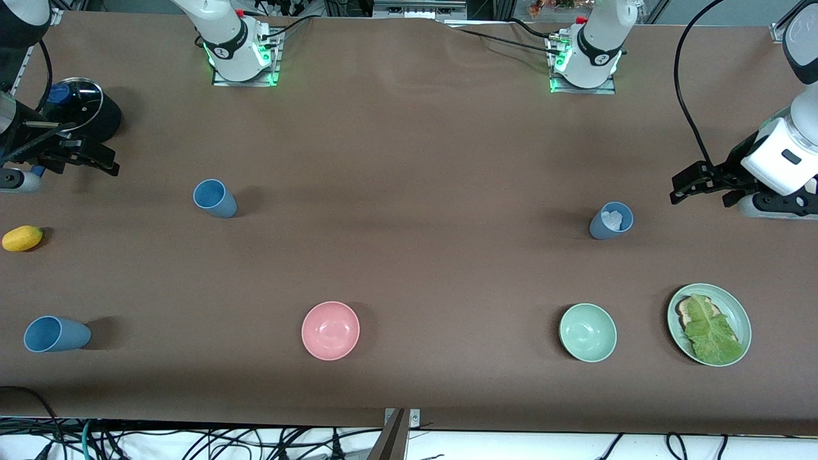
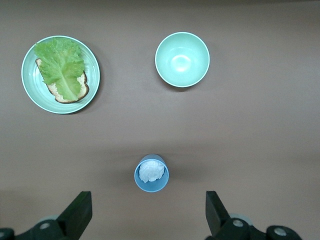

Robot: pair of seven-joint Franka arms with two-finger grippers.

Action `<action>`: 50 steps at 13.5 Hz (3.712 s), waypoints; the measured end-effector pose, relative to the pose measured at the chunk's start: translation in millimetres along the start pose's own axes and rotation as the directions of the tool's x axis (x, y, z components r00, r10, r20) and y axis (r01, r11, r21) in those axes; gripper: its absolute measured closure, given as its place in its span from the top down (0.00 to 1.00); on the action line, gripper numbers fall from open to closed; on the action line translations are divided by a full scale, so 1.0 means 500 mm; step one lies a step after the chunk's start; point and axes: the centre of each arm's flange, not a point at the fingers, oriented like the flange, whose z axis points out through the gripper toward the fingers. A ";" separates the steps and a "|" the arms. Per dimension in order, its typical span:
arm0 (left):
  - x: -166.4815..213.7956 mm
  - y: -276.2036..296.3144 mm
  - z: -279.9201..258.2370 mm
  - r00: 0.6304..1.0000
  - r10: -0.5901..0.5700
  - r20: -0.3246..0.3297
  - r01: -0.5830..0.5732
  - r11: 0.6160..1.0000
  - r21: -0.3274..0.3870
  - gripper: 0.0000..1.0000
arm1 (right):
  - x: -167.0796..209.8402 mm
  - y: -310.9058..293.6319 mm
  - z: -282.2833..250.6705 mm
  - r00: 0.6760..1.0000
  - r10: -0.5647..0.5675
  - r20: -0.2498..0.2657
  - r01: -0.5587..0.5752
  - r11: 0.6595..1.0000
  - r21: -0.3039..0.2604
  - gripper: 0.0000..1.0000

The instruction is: Stack blue cups with both arms

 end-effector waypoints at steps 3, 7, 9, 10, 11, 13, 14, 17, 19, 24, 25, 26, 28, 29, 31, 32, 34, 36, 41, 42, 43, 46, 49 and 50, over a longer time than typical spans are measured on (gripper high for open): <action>0.000 0.000 0.000 1.000 0.000 0.000 0.000 1.000 0.000 1.00 | 0.000 0.000 0.000 1.000 0.000 0.000 0.000 1.000 0.000 1.00; 0.000 0.001 0.000 1.000 0.000 0.000 0.000 1.000 0.000 1.00 | 0.000 0.000 0.000 1.000 0.000 0.002 0.000 1.000 0.000 1.00; 0.000 0.000 0.000 1.000 0.000 0.000 0.000 1.000 0.000 1.00 | 0.000 0.000 0.000 1.000 0.000 0.002 0.000 1.000 0.000 1.00; 0.001 -0.003 0.004 1.000 -0.002 0.004 0.002 1.000 0.000 1.00 | 0.000 0.000 0.000 1.000 0.001 0.002 -0.001 1.000 0.000 1.00; 0.005 -0.007 0.017 1.000 -0.005 0.014 0.005 1.000 0.001 1.00 | 0.000 0.001 0.000 1.000 0.002 0.002 -0.002 1.000 0.000 1.00; 0.017 -0.018 0.053 0.999 -0.012 0.044 0.012 1.000 0.004 1.00 | -0.001 0.002 0.000 1.000 0.003 0.003 -0.003 1.000 0.000 1.00; 0.020 -0.022 0.065 0.998 -0.014 0.054 0.014 1.000 0.003 1.00 | 0.000 0.002 0.001 1.000 0.003 0.003 -0.003 1.000 0.000 1.00; 0.022 -0.037 0.073 0.998 -0.026 0.061 0.025 1.000 0.007 1.00 | -0.001 0.004 0.001 1.000 0.005 0.003 -0.005 1.000 0.000 1.00; 0.020 -0.089 0.089 0.994 -0.065 0.085 0.065 0.998 0.009 1.00 | -0.001 0.005 0.001 1.000 0.006 0.004 -0.006 1.000 0.000 1.00; 0.045 -0.136 0.236 0.980 -0.053 0.193 0.033 0.993 0.110 1.00 | 0.013 0.006 0.045 0.999 -0.009 0.047 0.009 1.000 -0.001 1.00; 0.054 -0.137 0.276 0.977 -0.047 0.208 0.023 0.993 0.115 1.00 | 0.021 0.008 0.069 0.997 -0.019 0.072 0.019 1.000 0.000 1.00; 0.063 -0.142 0.316 0.977 -0.041 0.211 0.017 0.993 0.114 1.00 | 0.028 0.014 0.094 0.995 -0.018 0.103 0.018 1.000 -0.001 1.00; 0.071 -0.161 0.398 0.981 -0.024 0.194 0.004 0.995 0.103 1.00 | 0.037 0.039 0.151 0.987 -0.002 0.161 0.002 1.000 0.000 1.00; 0.065 -0.171 0.439 0.983 -0.020 0.184 0.002 0.995 0.099 1.00 | 0.037 0.053 0.187 0.983 0.006 0.183 -0.006 1.000 0.000 1.00; 0.048 -0.179 0.499 0.985 -0.009 0.174 -0.007 0.996 0.091 1.00 | 0.033 0.064 0.273 0.983 0.012 0.181 -0.012 1.000 0.000 1.00; 0.038 -0.177 0.518 0.983 -0.006 0.185 -0.010 0.996 0.088 1.00 | 0.026 0.063 0.321 0.986 0.011 0.169 -0.011 1.000 0.001 1.00; 0.017 -0.169 0.545 0.976 -0.001 0.217 -0.017 0.997 0.082 1.00 | -0.007 0.060 0.405 0.989 0.008 0.149 -0.009 1.000 0.002 1.00; -0.002 -0.156 0.554 0.971 0.007 0.239 -0.026 0.997 0.077 1.00 | -0.047 0.057 0.461 0.992 0.007 0.123 -0.007 1.000 0.003 1.00; -0.067 -0.122 0.588 0.951 0.032 0.307 -0.054 0.996 0.064 0.95 | -0.112 0.051 0.544 0.996 0.004 0.085 -0.004 1.000 0.005 1.00; -0.075 -0.121 0.600 0.949 0.033 0.315 -0.055 0.997 0.062 0.95 | -0.115 0.051 0.550 0.996 0.003 0.086 -0.004 1.000 0.005 1.00; -0.079 -0.120 0.613 0.947 0.035 0.318 -0.056 0.997 0.060 0.89 | -0.115 0.051 0.557 0.996 0.003 0.085 -0.004 1.000 0.005 1.00; -0.081 -0.109 0.641 0.944 0.046 0.326 -0.066 0.996 0.052 0.52 | -0.113 0.050 0.584 0.996 0.002 0.093 -0.002 1.000 0.004 1.00; -0.080 -0.097 0.643 0.943 0.056 0.327 -0.076 0.996 0.048 0.18 | -0.113 0.045 0.615 0.993 -0.003 0.115 0.002 1.000 0.005 1.00; -0.080 -0.097 0.643 0.944 0.057 0.326 -0.076 0.996 0.048 0.08 | -0.113 0.044 0.620 0.993 -0.004 0.118 0.004 1.000 0.005 1.00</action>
